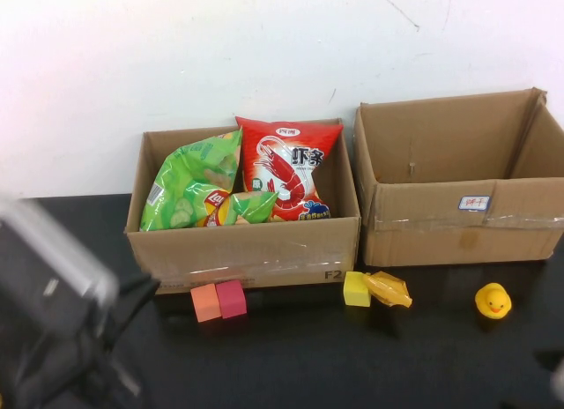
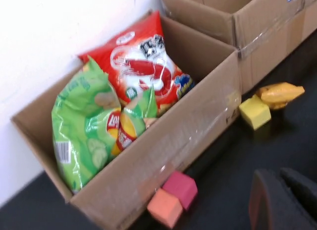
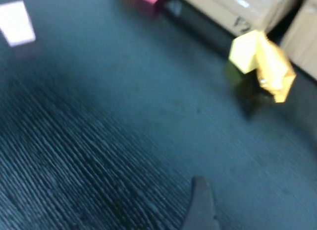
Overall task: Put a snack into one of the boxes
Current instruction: Pick up the biscuit
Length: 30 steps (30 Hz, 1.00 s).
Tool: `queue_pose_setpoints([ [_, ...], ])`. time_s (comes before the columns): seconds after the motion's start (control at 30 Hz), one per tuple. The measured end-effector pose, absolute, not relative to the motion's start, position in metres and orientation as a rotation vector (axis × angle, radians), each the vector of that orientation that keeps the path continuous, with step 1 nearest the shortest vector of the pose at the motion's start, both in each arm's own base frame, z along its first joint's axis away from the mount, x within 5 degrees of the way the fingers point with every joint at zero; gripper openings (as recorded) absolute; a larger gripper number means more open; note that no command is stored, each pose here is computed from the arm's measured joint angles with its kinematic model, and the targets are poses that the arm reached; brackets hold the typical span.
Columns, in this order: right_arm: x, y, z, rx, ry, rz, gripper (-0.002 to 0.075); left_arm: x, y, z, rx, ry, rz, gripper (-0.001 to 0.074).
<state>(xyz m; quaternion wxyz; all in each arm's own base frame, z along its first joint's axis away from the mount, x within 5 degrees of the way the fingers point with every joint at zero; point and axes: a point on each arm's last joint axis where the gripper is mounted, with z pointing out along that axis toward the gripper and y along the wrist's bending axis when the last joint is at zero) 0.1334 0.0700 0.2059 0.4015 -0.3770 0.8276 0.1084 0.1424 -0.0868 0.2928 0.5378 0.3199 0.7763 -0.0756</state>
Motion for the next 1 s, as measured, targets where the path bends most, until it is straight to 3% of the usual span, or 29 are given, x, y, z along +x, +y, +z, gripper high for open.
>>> queue_pose_setpoints([
  [0.2,0.179,0.093,0.192,-1.035,2.127,0.148,0.0498,0.12,-0.074,0.283,0.736,1.733,-0.194,-0.0001],
  [0.5,0.235,0.13,0.136,-1.141,2.283,0.075,0.05,0.11,-0.063,0.265,0.816,1.935,-0.109,-0.0001],
  [1.0,0.323,0.18,0.086,-1.166,2.24,-0.028,0.05,0.112,-0.06,0.265,0.87,1.888,-0.021,-0.0001],
])
